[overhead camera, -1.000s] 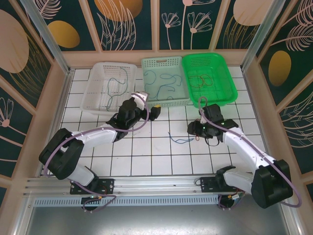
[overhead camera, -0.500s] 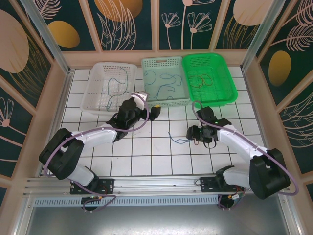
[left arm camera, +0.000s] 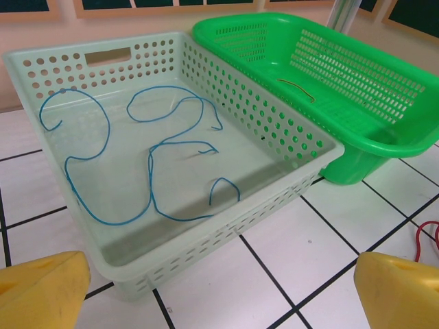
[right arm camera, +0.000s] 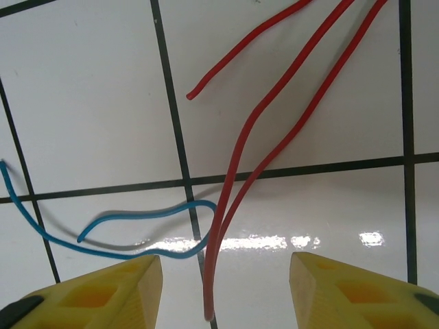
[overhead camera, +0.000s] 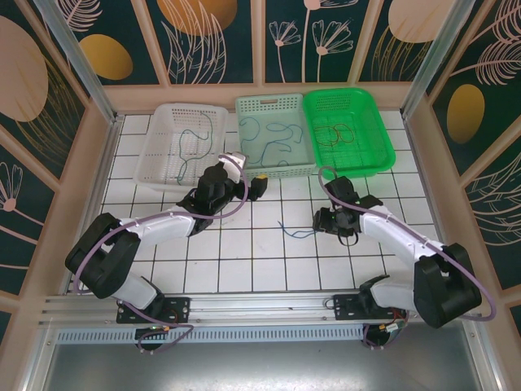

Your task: Untangle the cables

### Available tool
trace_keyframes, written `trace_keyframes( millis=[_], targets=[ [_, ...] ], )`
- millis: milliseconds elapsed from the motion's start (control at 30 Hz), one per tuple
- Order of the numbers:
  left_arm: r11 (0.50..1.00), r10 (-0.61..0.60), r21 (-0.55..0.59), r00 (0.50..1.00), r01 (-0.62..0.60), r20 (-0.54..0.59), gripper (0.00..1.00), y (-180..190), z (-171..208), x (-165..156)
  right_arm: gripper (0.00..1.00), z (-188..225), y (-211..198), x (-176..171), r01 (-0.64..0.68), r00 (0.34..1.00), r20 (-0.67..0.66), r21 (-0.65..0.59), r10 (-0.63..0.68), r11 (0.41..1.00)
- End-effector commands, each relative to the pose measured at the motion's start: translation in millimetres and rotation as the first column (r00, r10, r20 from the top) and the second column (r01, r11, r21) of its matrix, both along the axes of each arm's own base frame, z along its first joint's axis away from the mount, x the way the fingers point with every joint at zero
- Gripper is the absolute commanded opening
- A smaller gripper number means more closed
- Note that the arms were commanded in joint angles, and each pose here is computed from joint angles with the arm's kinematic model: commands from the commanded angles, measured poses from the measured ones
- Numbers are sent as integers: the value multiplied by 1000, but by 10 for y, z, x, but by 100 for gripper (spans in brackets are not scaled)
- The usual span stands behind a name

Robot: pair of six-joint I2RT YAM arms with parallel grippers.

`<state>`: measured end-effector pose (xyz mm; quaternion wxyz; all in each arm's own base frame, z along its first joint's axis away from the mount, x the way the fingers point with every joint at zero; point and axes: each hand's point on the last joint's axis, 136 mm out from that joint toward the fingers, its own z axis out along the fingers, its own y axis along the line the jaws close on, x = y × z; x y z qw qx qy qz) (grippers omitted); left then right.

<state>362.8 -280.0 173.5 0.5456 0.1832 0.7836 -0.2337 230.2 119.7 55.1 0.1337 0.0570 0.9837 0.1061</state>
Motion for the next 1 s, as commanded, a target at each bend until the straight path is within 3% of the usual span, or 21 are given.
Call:
trace_keyframes(
  millis=[0, 33, 167, 267, 433, 633, 733, 867, 967],
  targets=[
    [1000, -3, 0, 1000, 3, -7, 98, -19, -39, -14, 48, -57, 67, 100, -9, 1000, 8, -4, 9, 1000],
    [1000, -3, 1, 1000, 3, -7, 99, -18, -42, -16, 45, -75, 57, 134, -10, 1000, 14, -18, 11, 1000],
    [1000, 0, 2, 1000, 0, -5, 99, -18, -39, -10, 16, -59, 79, 298, -33, 997, 68, -39, 36, 999],
    [1000, 10, 2, 1000, -10, -5, 99, 2, -38, -6, 0, 54, 92, 359, -53, 992, 112, -41, 57, 998],
    [998, 38, -54, 999, -38, -5, 99, 26, 46, 8, 0, 687, 210, 454, -136, 931, 347, 35, 115, 990],
    [961, -14, -276, 1000, 9, -14, 99, -107, 398, -11, 0, 1361, 457, 416, -313, 815, 541, 111, 207, 943],
    [908, -102, -410, 995, 84, -22, 99, -226, 593, -76, 0, 1496, 543, 433, -366, 767, 594, 95, 242, 926],
    [761, -273, -599, 960, 250, 54, 99, -372, 909, -346, 0, 1630, 710, 472, -430, 697, 671, 109, 253, 896],
    [656, -371, -679, 924, 330, 91, 95, -447, 1009, -489, 0, 1728, 841, 482, -476, 642, 725, 123, 249, 871]
  ],
)
